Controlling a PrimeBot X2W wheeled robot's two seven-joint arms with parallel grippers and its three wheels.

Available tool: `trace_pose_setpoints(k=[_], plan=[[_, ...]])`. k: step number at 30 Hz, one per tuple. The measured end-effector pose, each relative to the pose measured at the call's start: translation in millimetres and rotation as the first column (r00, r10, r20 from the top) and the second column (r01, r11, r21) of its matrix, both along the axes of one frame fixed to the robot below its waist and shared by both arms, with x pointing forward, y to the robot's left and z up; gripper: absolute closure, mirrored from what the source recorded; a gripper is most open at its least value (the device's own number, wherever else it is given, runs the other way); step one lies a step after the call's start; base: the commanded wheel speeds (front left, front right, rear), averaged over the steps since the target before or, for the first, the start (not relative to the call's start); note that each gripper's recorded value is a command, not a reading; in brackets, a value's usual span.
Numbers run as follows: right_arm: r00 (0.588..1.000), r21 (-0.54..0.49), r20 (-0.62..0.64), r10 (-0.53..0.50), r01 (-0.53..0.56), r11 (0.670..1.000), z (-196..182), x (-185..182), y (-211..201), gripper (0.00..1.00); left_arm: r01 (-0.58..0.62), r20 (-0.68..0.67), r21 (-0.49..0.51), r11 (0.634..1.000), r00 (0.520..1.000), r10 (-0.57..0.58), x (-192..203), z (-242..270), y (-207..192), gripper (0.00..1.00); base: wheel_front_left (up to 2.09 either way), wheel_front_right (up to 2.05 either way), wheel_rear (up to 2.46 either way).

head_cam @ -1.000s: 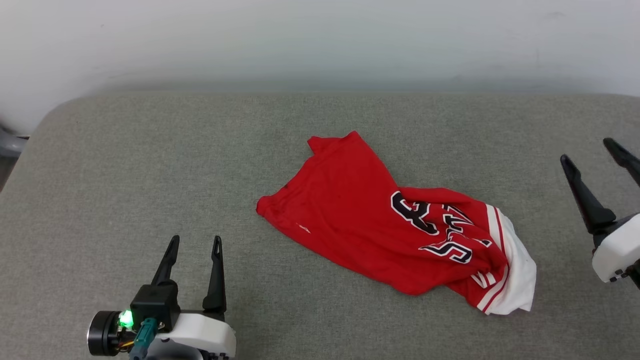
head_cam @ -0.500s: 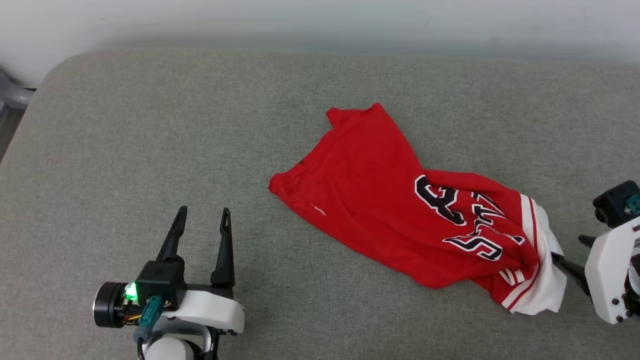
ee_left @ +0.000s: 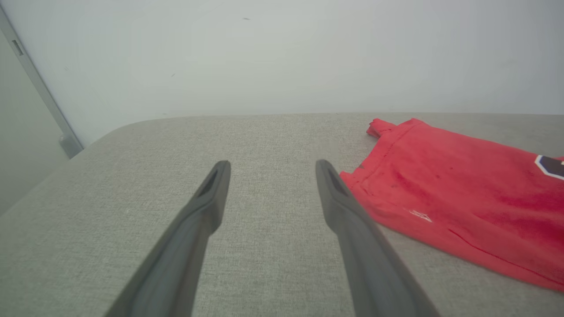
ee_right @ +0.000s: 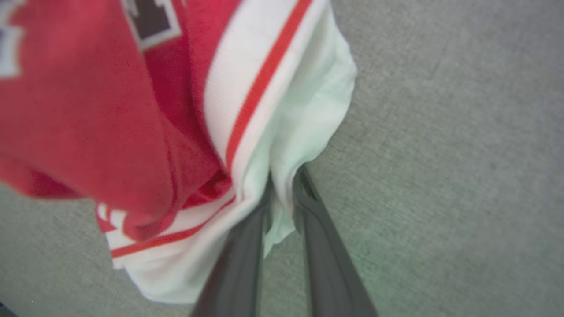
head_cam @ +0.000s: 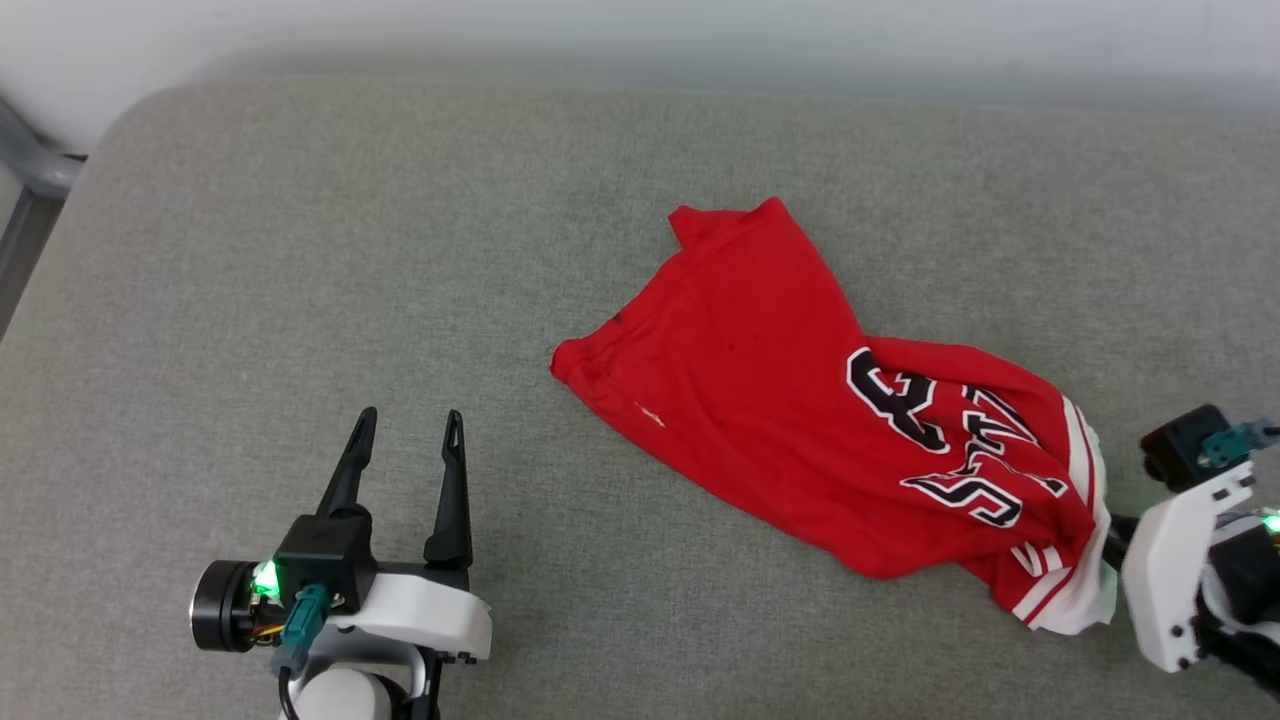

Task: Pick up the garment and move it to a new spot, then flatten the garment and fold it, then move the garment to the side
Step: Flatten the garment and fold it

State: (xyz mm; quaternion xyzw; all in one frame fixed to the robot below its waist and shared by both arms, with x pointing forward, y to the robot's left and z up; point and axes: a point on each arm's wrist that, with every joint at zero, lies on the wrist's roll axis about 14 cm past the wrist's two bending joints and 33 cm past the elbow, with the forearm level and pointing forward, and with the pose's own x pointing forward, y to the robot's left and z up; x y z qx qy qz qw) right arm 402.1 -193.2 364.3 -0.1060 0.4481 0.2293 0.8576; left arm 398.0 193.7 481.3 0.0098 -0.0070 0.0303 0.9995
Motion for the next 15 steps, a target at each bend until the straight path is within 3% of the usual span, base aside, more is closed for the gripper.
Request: trace_pose_setpoints(k=[4,8,15], plan=[[0.988,0.079,0.156,-0.018,0.006,0.997,32,17,9,1.00,0.003,0.022,-0.003,1.000,1.000,-0.003,-4,8,-2,0.00,0.00,0.00,0.00],[0.935,0.150,0.344,-0.088,0.038,0.988,83,41,-1,1.00,0.010,0.040,-0.008,1.000,0.999,-0.010,-10,15,-6,0.00,0.00,0.00,0.00],[0.845,0.195,0.473,-0.249,0.175,0.965,129,48,-60,1.00,0.022,0.064,-0.017,1.000,0.998,-0.021,-14,23,-11,0.00,0.00,0.00,0.00]])
